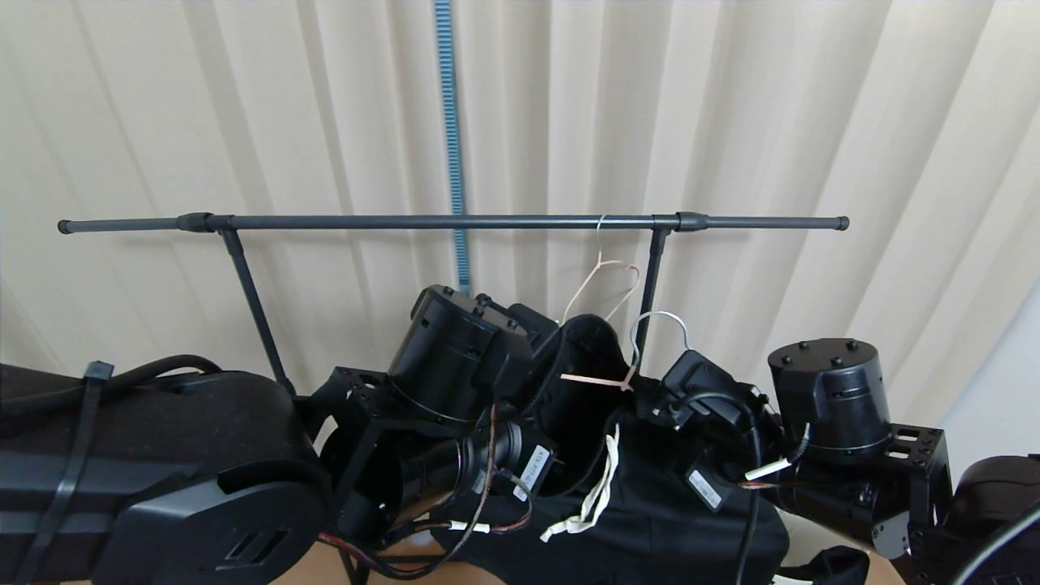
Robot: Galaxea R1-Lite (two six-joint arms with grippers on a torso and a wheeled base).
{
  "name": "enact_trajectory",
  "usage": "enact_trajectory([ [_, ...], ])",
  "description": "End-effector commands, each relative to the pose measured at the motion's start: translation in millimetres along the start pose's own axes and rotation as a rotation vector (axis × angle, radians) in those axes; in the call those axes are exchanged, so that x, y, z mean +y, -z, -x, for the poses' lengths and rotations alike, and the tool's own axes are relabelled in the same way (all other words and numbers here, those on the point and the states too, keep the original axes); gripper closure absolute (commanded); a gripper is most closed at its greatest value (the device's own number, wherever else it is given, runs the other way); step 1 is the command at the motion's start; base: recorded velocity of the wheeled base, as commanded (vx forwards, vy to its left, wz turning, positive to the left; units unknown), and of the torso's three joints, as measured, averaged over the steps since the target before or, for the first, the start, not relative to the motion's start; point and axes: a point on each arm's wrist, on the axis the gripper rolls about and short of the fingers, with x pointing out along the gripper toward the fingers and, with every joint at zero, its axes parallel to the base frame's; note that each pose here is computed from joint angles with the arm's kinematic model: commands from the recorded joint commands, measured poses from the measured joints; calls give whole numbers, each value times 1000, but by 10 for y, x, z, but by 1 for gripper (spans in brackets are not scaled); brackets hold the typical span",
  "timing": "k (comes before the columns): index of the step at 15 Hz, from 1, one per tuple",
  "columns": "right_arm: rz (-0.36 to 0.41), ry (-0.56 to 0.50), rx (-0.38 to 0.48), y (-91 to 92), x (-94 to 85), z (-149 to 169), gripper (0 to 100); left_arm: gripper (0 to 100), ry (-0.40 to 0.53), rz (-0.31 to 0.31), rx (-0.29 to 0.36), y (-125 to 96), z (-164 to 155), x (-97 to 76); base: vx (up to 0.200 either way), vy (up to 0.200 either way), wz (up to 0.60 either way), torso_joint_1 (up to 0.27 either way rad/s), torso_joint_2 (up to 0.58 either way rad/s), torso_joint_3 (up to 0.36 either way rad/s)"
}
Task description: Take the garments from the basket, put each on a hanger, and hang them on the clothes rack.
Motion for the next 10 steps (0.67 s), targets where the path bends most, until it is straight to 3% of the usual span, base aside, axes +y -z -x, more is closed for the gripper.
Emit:
enact_trajectory([
  [1,0,-3,2,18,7,-2,100,100,-1,12,19,48,-44,12,0,0,0,0,0,0],
  [3,-1,-39,-16,29,15,21,100,100,5,46,18,60,-158,6,0,0,0,0,0,0],
  [8,-5,-49,-39,43,20,40,100,100,13,59,0,66,-276,6,0,0,0,0,0,0],
  [9,-5,-46,-43,41,19,40,100,0,13,60,-2,59,-271,7,0,0,0,0,0,0],
  [10,-4,-46,-43,41,19,40,100,0,13,61,-5,55,-266,8,0,0,0,0,0,0],
])
